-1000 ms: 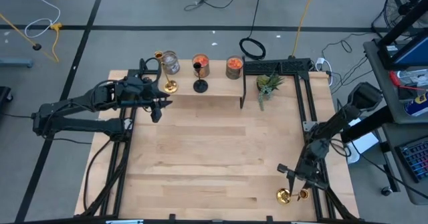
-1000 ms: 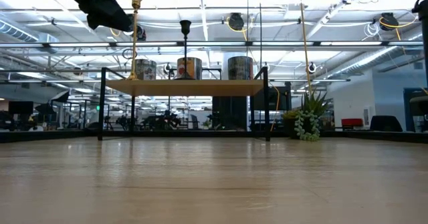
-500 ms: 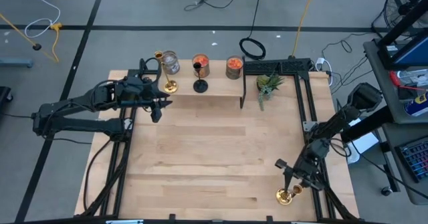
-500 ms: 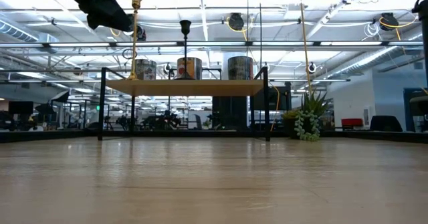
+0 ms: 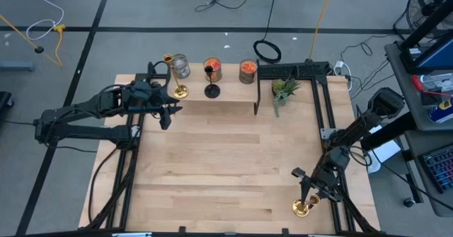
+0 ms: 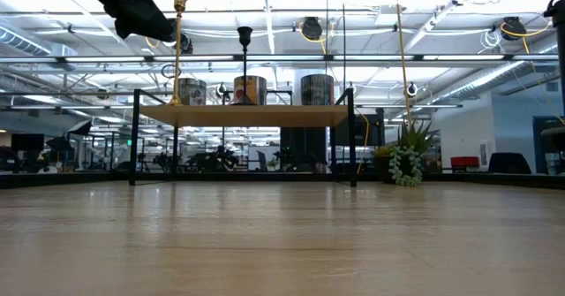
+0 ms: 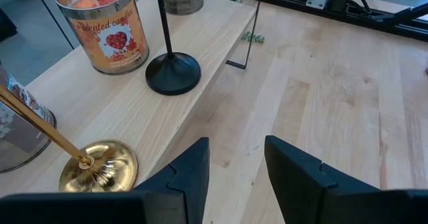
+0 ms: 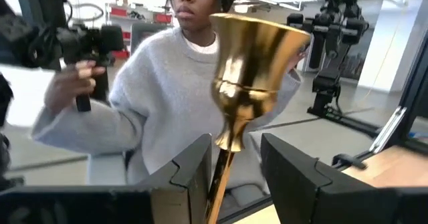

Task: Pick & Place candle stick holders
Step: Put the golden candle holder on the shelf

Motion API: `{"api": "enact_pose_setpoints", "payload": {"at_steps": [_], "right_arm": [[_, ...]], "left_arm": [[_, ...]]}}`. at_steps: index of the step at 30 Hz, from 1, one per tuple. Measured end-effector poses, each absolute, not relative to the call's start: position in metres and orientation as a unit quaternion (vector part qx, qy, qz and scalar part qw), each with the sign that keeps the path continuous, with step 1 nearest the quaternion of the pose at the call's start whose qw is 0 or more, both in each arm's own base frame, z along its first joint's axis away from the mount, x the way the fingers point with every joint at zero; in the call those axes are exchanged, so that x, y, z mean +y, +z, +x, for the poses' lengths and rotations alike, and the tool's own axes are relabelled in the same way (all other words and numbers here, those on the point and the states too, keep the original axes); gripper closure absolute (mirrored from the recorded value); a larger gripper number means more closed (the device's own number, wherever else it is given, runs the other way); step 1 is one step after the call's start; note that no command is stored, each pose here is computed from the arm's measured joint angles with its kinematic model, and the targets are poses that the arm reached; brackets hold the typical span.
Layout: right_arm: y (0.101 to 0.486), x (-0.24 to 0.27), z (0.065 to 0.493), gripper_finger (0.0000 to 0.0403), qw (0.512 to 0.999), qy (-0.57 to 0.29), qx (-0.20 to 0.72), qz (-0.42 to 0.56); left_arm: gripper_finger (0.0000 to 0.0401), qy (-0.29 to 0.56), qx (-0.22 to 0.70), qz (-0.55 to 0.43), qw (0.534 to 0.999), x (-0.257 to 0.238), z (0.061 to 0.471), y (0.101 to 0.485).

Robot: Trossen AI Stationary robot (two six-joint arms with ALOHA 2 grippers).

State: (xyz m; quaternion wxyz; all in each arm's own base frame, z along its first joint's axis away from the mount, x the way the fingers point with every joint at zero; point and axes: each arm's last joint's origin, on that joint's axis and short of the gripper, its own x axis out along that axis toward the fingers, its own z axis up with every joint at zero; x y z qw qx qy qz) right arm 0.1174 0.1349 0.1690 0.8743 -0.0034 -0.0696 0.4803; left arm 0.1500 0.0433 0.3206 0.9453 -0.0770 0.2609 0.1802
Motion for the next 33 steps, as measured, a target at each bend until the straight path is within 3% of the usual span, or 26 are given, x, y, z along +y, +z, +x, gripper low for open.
{"api": "enact_pose_setpoints", "payload": {"at_steps": [33], "right_arm": [[0.1690,0.1349,0.1175,0.0277,0.874,0.478,-0.085,-0.032]], "left_arm": [[0.0251,0.180,0.261,-0.077,0.945,0.0432,0.1501,0.3205]]}}
